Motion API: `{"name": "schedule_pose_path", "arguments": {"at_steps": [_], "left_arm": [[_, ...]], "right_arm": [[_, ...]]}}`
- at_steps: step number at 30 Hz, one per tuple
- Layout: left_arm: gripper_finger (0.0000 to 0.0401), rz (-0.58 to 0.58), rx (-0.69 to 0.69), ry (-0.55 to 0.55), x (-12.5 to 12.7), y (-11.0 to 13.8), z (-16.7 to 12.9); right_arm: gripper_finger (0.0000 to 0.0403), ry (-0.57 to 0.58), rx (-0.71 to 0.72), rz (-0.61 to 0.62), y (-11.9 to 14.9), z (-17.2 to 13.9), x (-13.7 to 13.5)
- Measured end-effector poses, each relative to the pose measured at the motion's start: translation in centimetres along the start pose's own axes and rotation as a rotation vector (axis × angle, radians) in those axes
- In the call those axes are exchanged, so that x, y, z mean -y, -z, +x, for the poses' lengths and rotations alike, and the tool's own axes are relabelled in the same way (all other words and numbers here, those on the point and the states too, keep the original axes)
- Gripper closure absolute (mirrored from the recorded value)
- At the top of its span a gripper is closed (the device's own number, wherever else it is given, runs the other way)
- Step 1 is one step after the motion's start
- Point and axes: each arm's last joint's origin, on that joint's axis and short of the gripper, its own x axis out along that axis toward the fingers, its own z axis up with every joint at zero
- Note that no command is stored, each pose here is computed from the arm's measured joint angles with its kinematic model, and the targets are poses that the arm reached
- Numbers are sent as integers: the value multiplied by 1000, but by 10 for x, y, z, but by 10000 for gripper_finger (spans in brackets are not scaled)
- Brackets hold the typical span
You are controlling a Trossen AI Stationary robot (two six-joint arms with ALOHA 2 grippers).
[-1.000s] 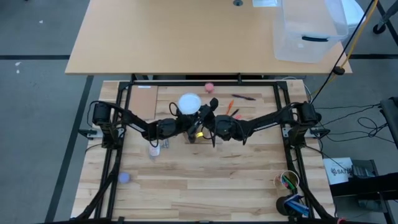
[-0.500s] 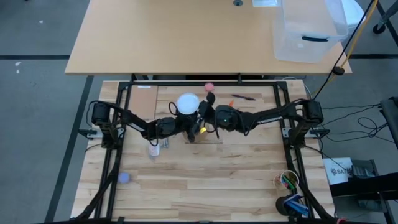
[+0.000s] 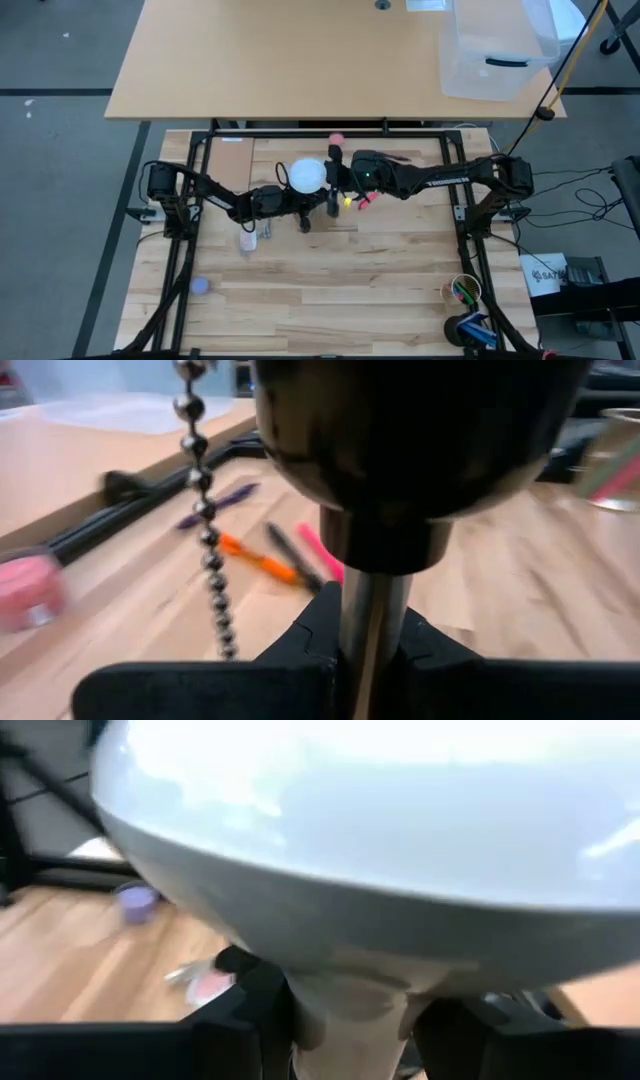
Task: Screw lightbulb
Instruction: Remove the white lightbulb from the desk lamp
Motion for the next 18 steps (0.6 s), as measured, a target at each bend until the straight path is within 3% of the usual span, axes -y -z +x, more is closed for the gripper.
{"name": "schedule_pose_path", "arguments": {"at_steps": [12, 18], "left_arm": [[379, 36, -10, 308, 3, 1, -1], [381, 37, -13, 331, 4, 1, -1]], "right_arm": [[242, -330, 74, -70, 1, -4, 5], [210, -345, 90, -76, 0, -4, 5]]}}
